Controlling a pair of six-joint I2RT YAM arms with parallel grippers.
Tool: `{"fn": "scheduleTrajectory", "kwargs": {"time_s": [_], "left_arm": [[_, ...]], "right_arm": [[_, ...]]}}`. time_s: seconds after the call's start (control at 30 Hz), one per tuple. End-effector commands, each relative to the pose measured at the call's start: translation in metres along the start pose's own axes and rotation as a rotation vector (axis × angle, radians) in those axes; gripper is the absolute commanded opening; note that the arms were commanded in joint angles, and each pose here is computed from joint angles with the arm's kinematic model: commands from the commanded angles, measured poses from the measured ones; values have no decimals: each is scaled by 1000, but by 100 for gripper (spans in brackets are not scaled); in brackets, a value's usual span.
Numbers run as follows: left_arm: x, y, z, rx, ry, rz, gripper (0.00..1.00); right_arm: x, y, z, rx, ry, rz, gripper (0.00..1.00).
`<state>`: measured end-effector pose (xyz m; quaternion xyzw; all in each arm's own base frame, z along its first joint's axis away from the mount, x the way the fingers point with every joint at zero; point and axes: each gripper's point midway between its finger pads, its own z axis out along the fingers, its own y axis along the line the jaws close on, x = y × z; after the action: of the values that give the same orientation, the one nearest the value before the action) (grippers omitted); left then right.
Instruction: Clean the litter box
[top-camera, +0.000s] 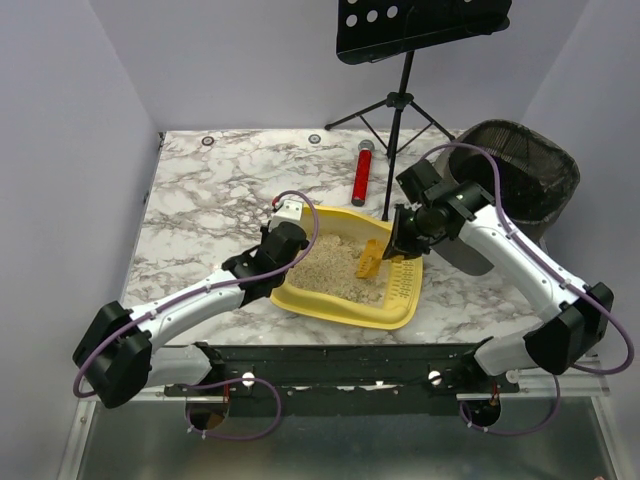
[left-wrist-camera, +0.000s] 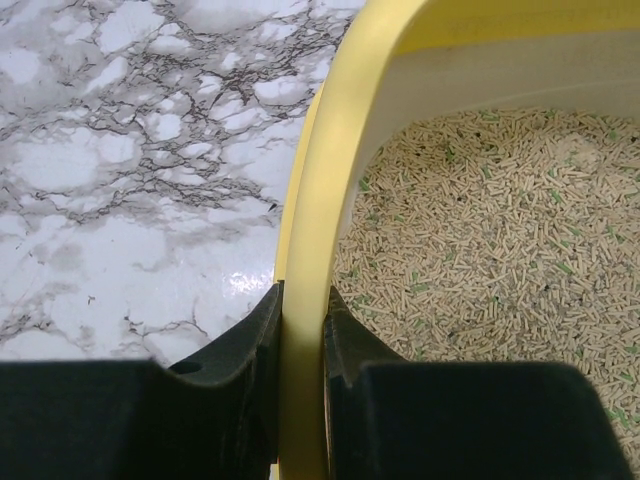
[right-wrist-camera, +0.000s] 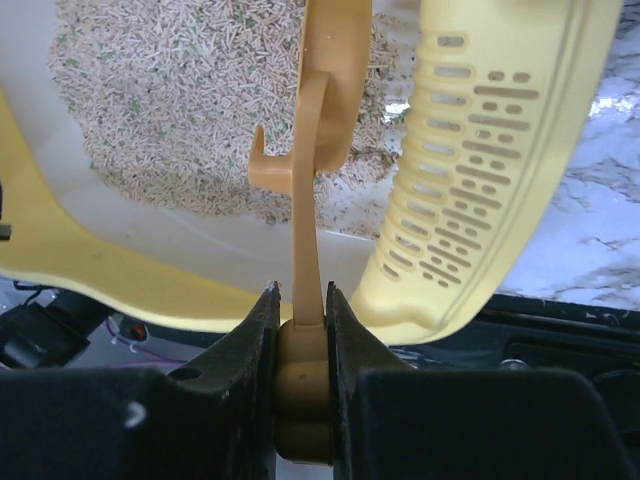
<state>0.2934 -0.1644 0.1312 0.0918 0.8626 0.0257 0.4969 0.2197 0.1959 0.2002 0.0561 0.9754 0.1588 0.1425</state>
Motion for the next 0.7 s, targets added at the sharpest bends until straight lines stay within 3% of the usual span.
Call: {"fn": "scheduleTrajectory", "kwargs": {"time_s": [0.0,0.17,0.4,0.67], "left_arm": [[-38,-4,3,-4,-137,-107,0],[-35,-11,8,9,-122,-100,0],[-39,-25,15,65,-147,-99,0],[-43,-41,28,96,-150,-83,0]], "right_arm": [[-9,18,34,-68,27,52,1],[-22,2,64,22,-28,57,1],[-14,29,103,-205,2,-108,1],[0,53,147,-388,82,-129,1]]}}
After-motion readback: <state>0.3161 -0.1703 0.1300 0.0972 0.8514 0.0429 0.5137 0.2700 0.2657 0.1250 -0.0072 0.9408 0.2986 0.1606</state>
